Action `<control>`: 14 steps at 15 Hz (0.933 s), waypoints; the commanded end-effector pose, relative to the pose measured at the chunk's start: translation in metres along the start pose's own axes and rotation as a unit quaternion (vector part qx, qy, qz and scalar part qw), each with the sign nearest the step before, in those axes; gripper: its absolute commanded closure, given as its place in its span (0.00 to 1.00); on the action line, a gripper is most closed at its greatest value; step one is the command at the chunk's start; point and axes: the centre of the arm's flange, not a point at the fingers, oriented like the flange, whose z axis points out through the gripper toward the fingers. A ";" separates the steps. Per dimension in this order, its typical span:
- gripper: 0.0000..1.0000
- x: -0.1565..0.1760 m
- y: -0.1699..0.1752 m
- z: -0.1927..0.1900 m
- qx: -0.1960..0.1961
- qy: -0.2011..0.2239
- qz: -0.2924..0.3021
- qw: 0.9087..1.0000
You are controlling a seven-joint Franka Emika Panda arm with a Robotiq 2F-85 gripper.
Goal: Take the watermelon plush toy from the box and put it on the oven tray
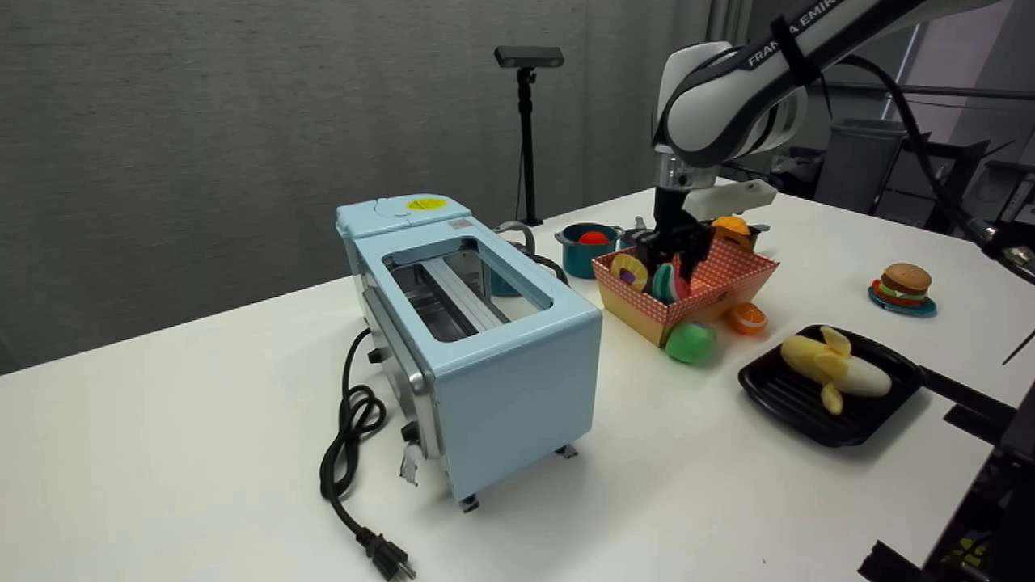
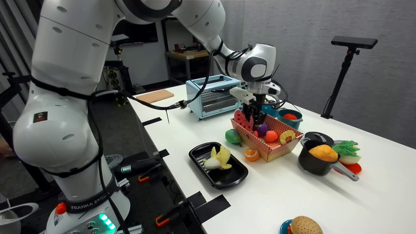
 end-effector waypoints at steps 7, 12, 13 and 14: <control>1.00 0.000 0.002 -0.006 0.000 0.016 0.008 1.000; 0.98 -0.014 -0.007 -0.023 0.002 0.062 0.001 0.998; 0.98 -0.020 -0.010 -0.029 0.003 0.075 -0.001 0.997; 0.98 -0.026 -0.013 -0.035 0.004 0.087 -0.003 0.996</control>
